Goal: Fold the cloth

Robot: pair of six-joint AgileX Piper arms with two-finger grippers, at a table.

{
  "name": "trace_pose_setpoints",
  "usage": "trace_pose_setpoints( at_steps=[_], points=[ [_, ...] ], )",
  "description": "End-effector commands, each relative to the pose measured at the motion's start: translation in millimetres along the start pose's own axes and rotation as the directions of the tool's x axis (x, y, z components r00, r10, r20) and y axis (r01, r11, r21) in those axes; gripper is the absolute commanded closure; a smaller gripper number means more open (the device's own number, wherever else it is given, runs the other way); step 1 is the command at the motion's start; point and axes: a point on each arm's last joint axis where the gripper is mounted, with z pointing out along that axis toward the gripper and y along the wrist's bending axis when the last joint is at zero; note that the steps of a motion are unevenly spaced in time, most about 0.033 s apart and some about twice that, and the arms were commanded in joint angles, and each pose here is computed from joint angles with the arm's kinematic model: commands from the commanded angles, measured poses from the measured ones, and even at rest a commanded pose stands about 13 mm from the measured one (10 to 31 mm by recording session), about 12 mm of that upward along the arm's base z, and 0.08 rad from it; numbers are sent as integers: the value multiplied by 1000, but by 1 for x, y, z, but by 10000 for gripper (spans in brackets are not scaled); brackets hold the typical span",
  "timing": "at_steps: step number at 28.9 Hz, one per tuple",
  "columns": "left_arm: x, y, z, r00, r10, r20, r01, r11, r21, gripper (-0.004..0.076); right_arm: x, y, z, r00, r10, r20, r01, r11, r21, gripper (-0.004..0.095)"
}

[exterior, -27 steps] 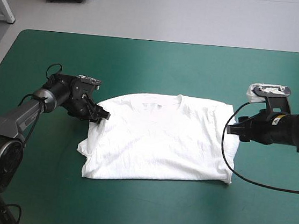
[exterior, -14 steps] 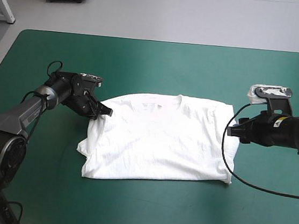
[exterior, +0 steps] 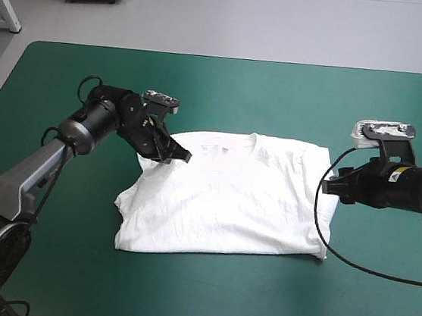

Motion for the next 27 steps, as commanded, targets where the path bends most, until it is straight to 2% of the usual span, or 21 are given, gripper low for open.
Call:
trace_pose_setpoints(
  at_steps=[1, 7, 11, 14, 18, 21, 23, 27],
  points=[
    [-11, -15, 1, 997, 8, 73, -10, 1000, 29, 734, -7, 3, -14, 996, -11, 87, 11, 1000, -8, 345],
    [-14, -9, 41, 1000, 20, 13, -20, 1000, 4, 734, -7, 3, -14, 996, -11, 87, 11, 1000, -8, 345],
    [-14, -9, 49, 999, 49, -11, -48, 999, 11, 707, -7, 3, -14, 996, -13, 86, 13, 1000, -4, 345],
    [-11, -14, 45, 996, 75, -39, -72, 995, 62, 577, -8, 2, -14, 996, -17, 91, 17, 1000, 5, 345],
    [-9, -19, 27, 988, 111, -111, -100, 990, 102, 319, -9, -1, -14, 994, -24, 107, 21, 999, 37, 344],
    [-11, -25, -1, 987, 141, -79, -131, 984, 120, 182, -12, -5, -13, 992, -18, 127, 9, 997, 73, 344],
    [-14, -29, -25, 988, 152, -26, -148, 982, 120, 155, -15, -9, -10, 991, -14, 134, 0, 995, 104, 344],
    [-13, -42, -90, 978, 173, 118, -189, 972, 137, 156, -24, -18, 11, 992, 11, 127, -32, 987, 159, 344]
  ],
)
